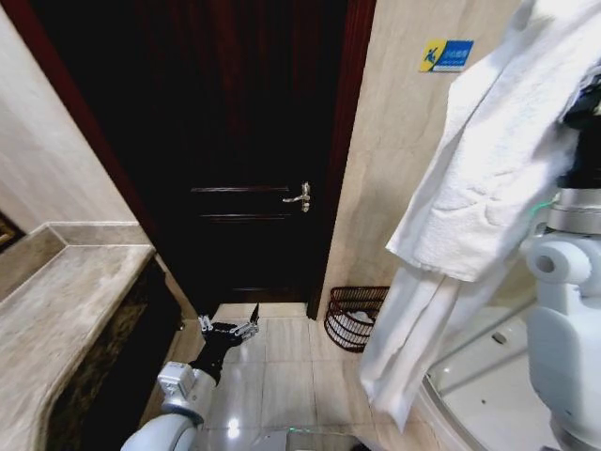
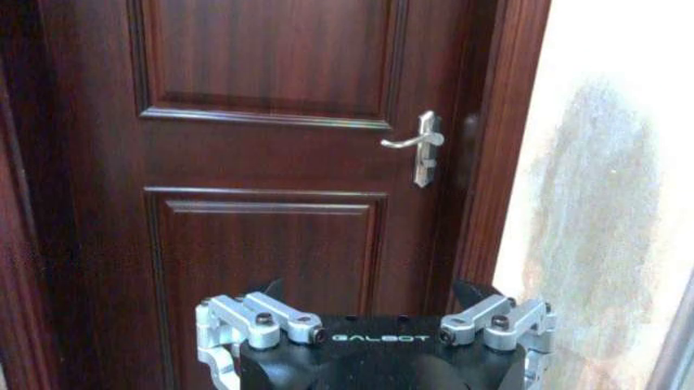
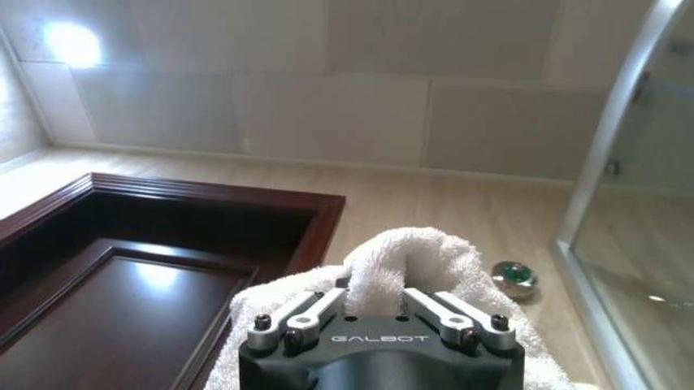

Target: Discard the used towel into the hamper.

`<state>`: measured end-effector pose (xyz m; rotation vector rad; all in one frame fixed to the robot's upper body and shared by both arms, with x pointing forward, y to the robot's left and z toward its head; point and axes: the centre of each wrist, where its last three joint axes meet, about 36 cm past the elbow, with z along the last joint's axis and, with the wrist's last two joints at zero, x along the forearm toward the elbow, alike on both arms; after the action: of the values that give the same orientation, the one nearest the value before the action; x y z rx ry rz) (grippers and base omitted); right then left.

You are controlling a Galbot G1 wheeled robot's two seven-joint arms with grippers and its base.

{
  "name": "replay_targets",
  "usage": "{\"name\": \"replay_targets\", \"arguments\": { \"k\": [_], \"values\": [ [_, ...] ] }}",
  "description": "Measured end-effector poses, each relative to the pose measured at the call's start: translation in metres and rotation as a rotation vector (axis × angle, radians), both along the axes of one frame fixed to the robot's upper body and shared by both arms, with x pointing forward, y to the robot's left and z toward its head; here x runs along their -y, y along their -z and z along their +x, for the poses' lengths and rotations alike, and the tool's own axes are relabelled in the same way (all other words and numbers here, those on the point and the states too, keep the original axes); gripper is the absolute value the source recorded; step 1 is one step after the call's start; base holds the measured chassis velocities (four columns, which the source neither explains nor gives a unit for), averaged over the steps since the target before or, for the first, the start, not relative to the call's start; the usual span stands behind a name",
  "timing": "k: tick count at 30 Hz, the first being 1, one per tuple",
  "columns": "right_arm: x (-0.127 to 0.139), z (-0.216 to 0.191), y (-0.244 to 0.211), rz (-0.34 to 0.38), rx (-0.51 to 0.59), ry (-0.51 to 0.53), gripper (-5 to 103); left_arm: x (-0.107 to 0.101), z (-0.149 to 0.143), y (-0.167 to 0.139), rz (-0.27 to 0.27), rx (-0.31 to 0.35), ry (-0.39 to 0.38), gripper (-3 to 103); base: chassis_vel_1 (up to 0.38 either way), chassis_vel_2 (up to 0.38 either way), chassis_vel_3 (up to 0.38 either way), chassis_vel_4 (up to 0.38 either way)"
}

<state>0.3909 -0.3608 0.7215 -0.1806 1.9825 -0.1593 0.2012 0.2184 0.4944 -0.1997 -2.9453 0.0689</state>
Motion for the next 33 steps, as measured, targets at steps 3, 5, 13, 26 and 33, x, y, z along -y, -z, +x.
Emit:
{"name": "replay_targets", "arguments": {
  "k": [3,5,13,26,33],
  "values": [
    [0.006,0.005,-0.004,-0.016,0.008,0.001,9,0.000,0.000,0.000,0.000,0.000,0.000,100,-0.049,0.093,0.070,-0.042],
    [0.012,0.013,-0.008,-0.024,0.010,-0.007,9,0.000,0.000,0.000,0.000,0.000,0.000,100,0.000,0.000,0.000,0.000],
    [0.015,0.039,-0.023,0.005,0.034,-0.038,9,0.000,0.000,0.000,0.000,0.000,0.000,100,0.013,-0.012,-0.009,0.008],
    [0.011,0.099,-0.017,0.042,0.053,-0.031,9,0.000,0.000,0.000,0.000,0.000,0.000,100,0.000,0.000,0.000,0.000],
    [0.014,0.111,0.003,0.046,0.023,-0.023,9,0.000,0.000,0.000,0.000,0.000,0.000,100,0.000,0.000,0.000,0.000]
  ]
}}
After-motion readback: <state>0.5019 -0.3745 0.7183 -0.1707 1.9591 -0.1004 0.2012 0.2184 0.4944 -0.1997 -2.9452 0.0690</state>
